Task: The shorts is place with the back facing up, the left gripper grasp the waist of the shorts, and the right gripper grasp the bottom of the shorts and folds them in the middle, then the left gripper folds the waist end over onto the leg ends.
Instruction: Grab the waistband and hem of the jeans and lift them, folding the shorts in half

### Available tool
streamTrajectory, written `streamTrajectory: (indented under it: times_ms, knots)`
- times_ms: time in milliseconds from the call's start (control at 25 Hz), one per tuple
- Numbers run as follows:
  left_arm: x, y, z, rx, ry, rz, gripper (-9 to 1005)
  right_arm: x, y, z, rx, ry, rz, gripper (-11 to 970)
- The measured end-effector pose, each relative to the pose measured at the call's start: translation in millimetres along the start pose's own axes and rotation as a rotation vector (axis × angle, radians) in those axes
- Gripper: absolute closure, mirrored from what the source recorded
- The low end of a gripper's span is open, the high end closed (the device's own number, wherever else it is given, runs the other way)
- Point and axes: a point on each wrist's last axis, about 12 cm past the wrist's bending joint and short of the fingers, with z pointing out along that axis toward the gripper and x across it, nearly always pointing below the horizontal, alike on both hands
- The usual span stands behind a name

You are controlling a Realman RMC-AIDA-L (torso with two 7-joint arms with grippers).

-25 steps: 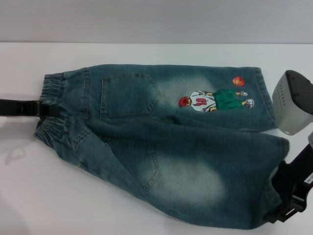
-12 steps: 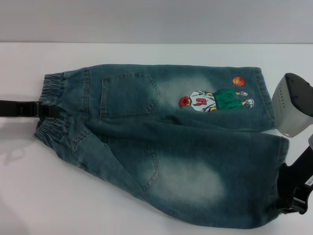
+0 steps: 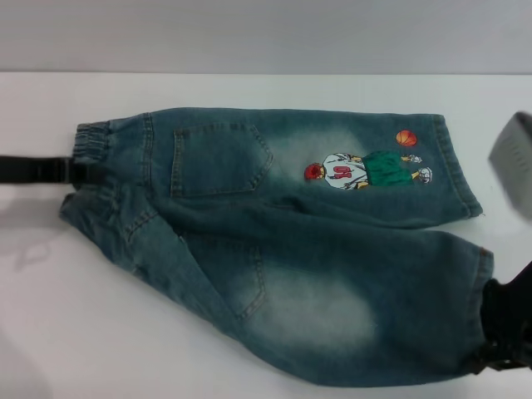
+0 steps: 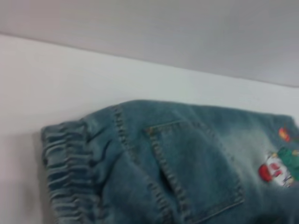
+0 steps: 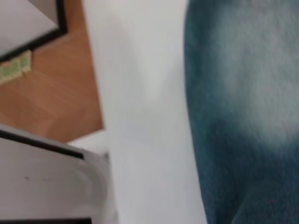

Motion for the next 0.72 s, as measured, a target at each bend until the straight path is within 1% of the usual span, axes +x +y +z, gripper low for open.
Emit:
streamTrajectory:
  times_ms: [40, 120, 200, 400, 440, 560, 720]
  knots:
    - [-4, -2.9, -1, 0.024, -0.022, 0.001, 944, 1, 3.3, -6, -0.007, -0.031, -0.019, 960]
    - [-7, -4.3, -1, 0.035, -0.036, 0.001, 944, 3, 7.6, -17, -0.005, -0.088, -0.048, 960]
    - [-13, -6.3, -4, 0.054, -0.076, -0.001, 944, 8, 11.1, -32, 0.013, -0.159, -0.071, 960]
    - [-17, -7.2, -7, 0.072, -0.117, -0.008, 943, 14, 11.5, -40, 0.031, -0.199, -0.072, 961]
    - [-18, -5.4, -12, 0.068, -0.145, -0.015, 943, 14, 11.3, -41, 0.033, -0.202, -0.071, 961]
    - [-17, -1.7, -17, 0.06, -0.177, -0.033, 943, 15, 11.1, -42, 0.038, -0.211, -0.07, 961]
    - [-15, 2.9, -19, 0.039, -0.2, -0.044, 943, 20, 9.7, -45, 0.06, -0.243, -0.059, 960]
